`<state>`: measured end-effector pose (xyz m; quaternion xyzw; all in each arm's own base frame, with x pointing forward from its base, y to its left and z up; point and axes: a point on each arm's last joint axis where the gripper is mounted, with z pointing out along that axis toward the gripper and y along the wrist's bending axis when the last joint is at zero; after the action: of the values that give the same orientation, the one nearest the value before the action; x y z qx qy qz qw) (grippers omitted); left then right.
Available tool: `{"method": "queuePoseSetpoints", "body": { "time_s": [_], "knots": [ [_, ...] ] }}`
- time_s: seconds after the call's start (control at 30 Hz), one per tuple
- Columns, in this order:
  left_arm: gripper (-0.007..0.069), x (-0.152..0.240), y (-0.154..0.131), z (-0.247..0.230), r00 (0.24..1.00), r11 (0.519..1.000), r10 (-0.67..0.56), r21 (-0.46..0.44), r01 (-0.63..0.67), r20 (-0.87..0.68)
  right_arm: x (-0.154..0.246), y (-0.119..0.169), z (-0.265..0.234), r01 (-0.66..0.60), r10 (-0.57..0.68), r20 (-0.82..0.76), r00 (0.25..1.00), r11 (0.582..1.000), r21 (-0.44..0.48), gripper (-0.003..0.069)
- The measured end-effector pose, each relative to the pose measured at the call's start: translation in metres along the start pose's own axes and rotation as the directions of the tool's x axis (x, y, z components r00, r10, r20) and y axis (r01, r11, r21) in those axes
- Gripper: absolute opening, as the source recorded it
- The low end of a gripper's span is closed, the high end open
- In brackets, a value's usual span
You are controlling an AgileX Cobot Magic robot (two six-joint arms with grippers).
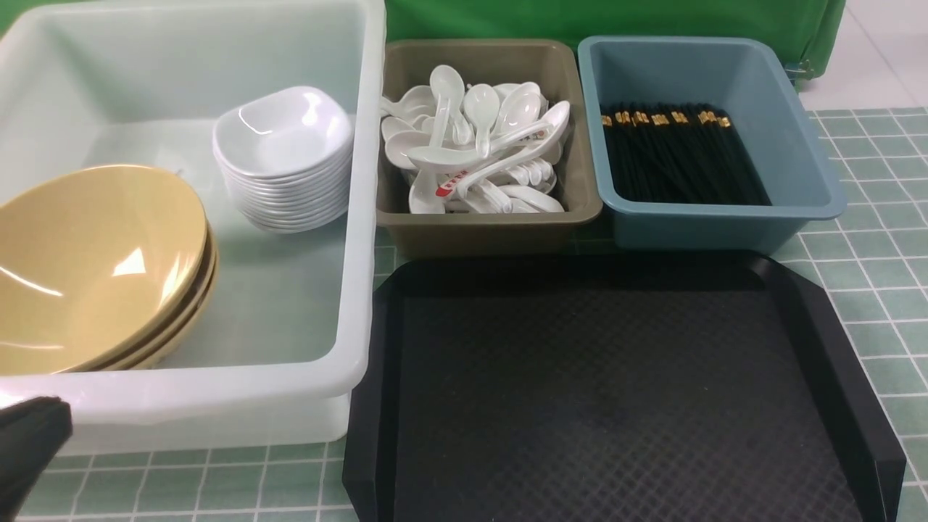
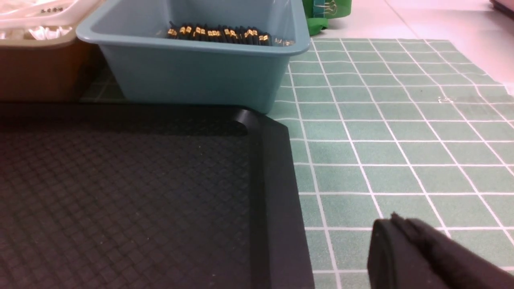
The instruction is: On blue table put chopsticks spoon bowls plates into blue grey white boxes.
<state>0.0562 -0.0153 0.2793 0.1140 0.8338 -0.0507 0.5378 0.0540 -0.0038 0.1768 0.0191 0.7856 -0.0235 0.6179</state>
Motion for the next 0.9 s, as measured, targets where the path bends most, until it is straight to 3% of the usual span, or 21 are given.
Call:
{"method": "queuePoseSetpoints", "body": {
  "time_s": [0.17, 0.3, 0.53, 0.73, 0.9],
  "knots": [
    [-0.0013, 0.025, 0.008, 0.014, 0.94, 0.99, -0.022, -0.125, 0.068, 0.34, 0.0, 0.0, 0.0, 0.0, 0.0, 0.001, 1.0, 1.0, 0.0, 0.0044],
    [-0.0013, 0.053, 0.013, 0.021, 0.895, 0.967, -0.039, -0.21, 0.147, 0.445, 0.0, 0.0, 0.0, 0.0, 0.0, 0.001, 1.0, 1.0, 0.0, 0.0046],
    [-0.0013, 0.082, 0.015, 0.032, 0.913, 0.94, -0.152, -0.229, 0.251, 0.379, 0.0, 0.0, 0.0, 0.0, 0.0, 0.001, 1.0, 1.0, 0.0, 0.0048],
    [-0.0013, 0.095, 0.01, 0.037, 0.963, 0.959, -0.159, -0.2, 0.203, 0.217, 0.0, 0.0, 0.0, 0.0, 0.0, 0.001, 1.0, 1.0, 0.0, 0.0054],
    [-0.0013, 0.096, 0.01, 0.038, 0.964, 0.959, -0.159, -0.198, 0.201, 0.212, 0.0, 0.0, 0.0, 0.0, 0.0, 0.001, 1.0, 1.0, 0.0, 0.0057]
  ]
}}
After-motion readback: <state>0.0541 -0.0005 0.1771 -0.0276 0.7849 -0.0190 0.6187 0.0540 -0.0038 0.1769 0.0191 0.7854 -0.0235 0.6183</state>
